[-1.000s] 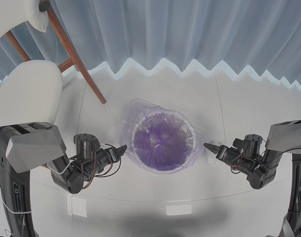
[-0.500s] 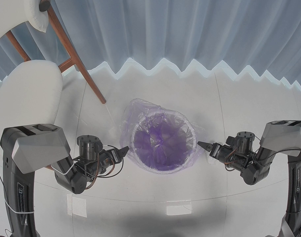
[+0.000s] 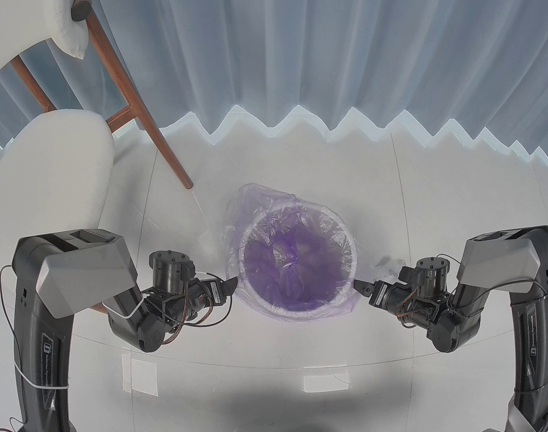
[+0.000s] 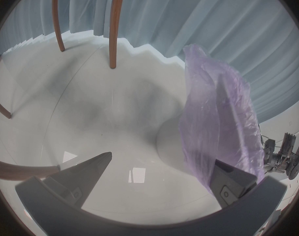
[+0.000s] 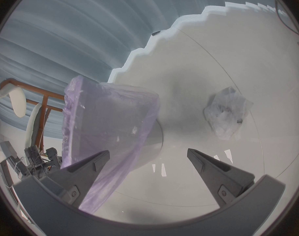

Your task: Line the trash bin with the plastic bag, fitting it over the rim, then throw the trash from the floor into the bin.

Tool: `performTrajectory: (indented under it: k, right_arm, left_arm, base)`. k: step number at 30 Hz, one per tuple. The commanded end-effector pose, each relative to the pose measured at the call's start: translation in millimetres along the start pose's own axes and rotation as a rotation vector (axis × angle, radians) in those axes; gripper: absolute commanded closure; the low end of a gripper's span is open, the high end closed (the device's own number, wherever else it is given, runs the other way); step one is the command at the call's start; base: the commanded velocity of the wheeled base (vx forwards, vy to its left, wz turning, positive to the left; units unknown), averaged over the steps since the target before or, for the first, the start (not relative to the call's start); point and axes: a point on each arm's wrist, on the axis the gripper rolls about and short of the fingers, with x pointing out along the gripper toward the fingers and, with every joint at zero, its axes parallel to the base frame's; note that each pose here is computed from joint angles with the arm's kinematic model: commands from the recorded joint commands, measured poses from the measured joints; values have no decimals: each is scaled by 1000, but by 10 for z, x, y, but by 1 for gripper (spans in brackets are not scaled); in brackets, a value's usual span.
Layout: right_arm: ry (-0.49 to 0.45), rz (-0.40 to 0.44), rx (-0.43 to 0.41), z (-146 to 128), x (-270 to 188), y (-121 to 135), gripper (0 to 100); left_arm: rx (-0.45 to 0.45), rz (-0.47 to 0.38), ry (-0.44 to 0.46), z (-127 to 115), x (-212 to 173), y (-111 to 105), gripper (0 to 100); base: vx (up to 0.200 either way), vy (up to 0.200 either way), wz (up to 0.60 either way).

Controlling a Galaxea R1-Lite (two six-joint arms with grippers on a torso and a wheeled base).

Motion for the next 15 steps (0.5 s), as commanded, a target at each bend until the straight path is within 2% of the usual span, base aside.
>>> performTrajectory:
  k: [1,7,11,15]
  right_arm:
    - [36,-31,5,-148,41,-131,0]
    - [44,-57,-21,-198,100,-277,0]
    - [14,-75,-26,-131,163,-416,0]
    - [-3,-70,-28,-84,216,-427,0]
  left_arm:
    - [7,23,27,-40,72,37,0]
    - [13,85,59,-30,199,43,0]
    - [35,105,87,-6,268,21,0]
    - [68,138,101,17,339,31,0]
  base:
    - [0,0,0]
    - [0,0,0]
    - [0,0,0]
    - [0,0,0]
